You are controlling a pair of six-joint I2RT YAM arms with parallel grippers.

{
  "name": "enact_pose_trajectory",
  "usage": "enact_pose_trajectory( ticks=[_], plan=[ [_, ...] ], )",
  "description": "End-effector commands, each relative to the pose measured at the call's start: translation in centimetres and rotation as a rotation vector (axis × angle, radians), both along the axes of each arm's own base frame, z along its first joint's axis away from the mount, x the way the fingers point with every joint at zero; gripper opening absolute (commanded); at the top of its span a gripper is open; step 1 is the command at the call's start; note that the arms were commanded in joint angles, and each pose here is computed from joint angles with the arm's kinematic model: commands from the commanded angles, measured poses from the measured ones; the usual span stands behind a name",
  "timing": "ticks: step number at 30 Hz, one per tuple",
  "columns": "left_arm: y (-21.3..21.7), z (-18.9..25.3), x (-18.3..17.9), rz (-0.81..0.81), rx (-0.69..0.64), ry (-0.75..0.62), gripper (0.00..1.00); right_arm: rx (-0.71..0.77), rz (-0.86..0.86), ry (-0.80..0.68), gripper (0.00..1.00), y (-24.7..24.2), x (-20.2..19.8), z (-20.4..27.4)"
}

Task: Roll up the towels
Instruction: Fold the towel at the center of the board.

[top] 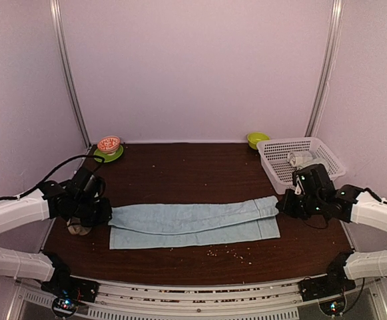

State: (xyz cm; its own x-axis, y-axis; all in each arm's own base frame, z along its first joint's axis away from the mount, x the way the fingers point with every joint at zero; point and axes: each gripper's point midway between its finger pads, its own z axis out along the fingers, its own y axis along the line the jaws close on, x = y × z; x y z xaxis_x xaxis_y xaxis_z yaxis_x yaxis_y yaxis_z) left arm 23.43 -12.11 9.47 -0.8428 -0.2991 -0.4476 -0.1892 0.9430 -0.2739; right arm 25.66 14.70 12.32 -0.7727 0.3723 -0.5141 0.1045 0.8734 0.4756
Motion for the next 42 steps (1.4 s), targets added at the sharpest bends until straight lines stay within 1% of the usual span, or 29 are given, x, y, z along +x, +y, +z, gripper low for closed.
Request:
enact_pose_trajectory(
  ticks=[1,9,19,25,42],
  plan=[
    [-0.2,0.3,0.2,-0.020,-0.003,0.000,0.00,-0.098,0.000,0.038,0.00,-1.8,-0.6,-2.1],
    [0.0,-1.6,-0.7,-0.014,-0.007,0.041,0.00,-0.132,-0.032,0.104,0.00,-3.5,-1.5,-5.5],
    [0.2,-3.9,-1.5,0.003,-0.011,0.080,0.00,-0.105,-0.013,0.143,0.00,-2.8,-1.9,-7.2],
    [0.2,-4.5,-1.4,0.009,-0.009,0.089,0.00,-0.074,-0.003,0.159,0.00,-2.2,-1.9,-7.9],
    [0.9,-6.4,-2.9,0.028,0.000,0.150,0.00,-0.081,0.006,0.217,0.00,-2.4,-3.2,-10.2]
  ],
)
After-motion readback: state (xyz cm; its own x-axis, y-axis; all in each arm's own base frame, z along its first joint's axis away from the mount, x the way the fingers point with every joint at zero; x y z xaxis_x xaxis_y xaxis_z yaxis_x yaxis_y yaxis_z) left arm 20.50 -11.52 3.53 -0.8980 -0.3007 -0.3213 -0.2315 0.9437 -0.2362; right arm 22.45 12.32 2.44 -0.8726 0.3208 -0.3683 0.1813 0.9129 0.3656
